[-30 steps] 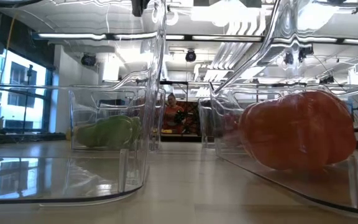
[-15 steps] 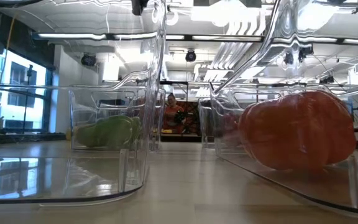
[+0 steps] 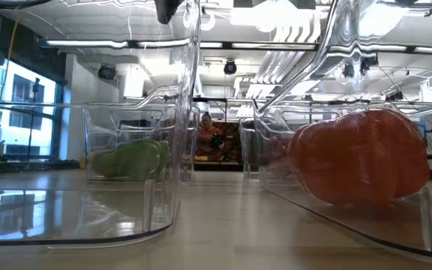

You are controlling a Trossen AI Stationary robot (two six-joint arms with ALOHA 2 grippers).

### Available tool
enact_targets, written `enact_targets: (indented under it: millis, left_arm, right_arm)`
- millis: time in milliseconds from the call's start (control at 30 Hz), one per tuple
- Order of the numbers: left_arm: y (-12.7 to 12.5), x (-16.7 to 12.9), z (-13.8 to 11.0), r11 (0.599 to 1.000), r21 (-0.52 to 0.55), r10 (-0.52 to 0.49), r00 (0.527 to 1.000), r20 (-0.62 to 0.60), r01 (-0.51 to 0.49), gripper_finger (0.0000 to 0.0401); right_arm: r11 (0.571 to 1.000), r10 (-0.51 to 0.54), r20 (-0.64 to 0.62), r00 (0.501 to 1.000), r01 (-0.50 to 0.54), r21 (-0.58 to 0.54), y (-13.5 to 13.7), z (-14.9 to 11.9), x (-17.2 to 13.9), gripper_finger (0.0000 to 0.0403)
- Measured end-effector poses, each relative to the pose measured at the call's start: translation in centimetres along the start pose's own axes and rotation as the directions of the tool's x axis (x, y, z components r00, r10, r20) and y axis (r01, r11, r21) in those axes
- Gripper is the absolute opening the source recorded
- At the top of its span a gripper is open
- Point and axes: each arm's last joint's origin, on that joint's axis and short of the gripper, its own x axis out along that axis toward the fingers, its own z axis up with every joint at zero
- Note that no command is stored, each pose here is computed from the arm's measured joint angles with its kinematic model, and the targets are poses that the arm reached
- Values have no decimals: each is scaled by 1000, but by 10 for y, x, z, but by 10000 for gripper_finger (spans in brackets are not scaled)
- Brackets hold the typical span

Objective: Sort produce into baskets
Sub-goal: Put the bottom right yellow lemon into the bottom left transparent bin

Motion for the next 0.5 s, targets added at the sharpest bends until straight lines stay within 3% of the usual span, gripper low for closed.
enact_targets:
  millis: [167, 500]
  left_arm:
    - [-3, -1, -6, 1000, 8, -5, 999, -44, 6, 400]
    - [-7, -2, -12, 1000, 19, 8, 996, -83, -6, 400]
  right_arm:
    - [999, -3, -29, 1000, 2, -46, 1, -5, 4, 4]
    - [999, 2, -60, 998, -4, -46, 4, -1, 6, 3]
